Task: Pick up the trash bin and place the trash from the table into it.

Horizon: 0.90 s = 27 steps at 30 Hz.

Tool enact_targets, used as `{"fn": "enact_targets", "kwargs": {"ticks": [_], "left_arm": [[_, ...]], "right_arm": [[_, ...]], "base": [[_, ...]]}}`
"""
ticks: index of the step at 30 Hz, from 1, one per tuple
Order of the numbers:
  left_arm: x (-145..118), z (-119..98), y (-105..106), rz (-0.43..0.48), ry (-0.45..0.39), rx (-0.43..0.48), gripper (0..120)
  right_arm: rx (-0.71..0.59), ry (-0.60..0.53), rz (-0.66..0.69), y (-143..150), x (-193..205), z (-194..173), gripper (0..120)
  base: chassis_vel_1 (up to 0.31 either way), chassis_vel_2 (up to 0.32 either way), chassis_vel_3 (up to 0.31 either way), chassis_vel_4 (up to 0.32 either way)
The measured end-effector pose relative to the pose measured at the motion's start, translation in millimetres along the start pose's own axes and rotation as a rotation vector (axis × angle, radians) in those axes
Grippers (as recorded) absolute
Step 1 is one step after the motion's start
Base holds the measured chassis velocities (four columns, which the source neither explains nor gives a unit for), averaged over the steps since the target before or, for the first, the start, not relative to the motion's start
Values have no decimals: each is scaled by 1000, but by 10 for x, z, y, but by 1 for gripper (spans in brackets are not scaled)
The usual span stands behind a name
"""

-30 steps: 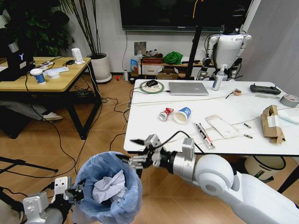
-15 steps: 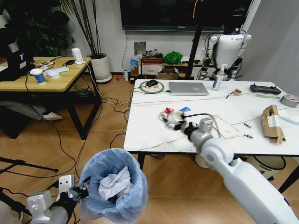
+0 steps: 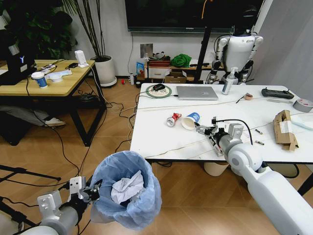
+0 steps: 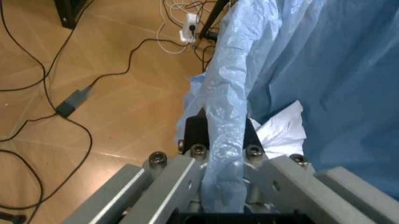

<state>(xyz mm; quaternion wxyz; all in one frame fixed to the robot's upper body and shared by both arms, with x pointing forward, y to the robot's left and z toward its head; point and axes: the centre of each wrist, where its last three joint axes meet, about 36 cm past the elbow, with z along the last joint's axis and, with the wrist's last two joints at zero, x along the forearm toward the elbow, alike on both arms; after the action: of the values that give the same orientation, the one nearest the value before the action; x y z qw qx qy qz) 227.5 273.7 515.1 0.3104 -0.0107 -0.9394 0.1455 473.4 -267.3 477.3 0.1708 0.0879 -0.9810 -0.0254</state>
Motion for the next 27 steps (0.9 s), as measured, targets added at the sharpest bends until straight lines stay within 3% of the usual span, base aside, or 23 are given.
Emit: {"fn": "enact_targets", "kwargs": {"ticks": [11, 21, 25, 27], "left_arm": [[43, 20, -16, -11, -13, 6, 0], [48, 33, -15, -18, -18, 14, 0], [49, 42, -22, -19, -20, 18, 0], [49, 42, -23, -19, -21, 18, 0]], "right_arm": [[92, 28, 47, -17, -715, 140, 100], [89, 35, 41, -27, -1024, 192, 99], [90, 34, 38, -19, -1066, 199, 79], [92, 35, 37, -19, -1065, 204, 75]], "base": [[0, 0, 0, 0], [0, 0, 0, 0], [0, 0, 0, 0], [0, 0, 0, 0]]}}
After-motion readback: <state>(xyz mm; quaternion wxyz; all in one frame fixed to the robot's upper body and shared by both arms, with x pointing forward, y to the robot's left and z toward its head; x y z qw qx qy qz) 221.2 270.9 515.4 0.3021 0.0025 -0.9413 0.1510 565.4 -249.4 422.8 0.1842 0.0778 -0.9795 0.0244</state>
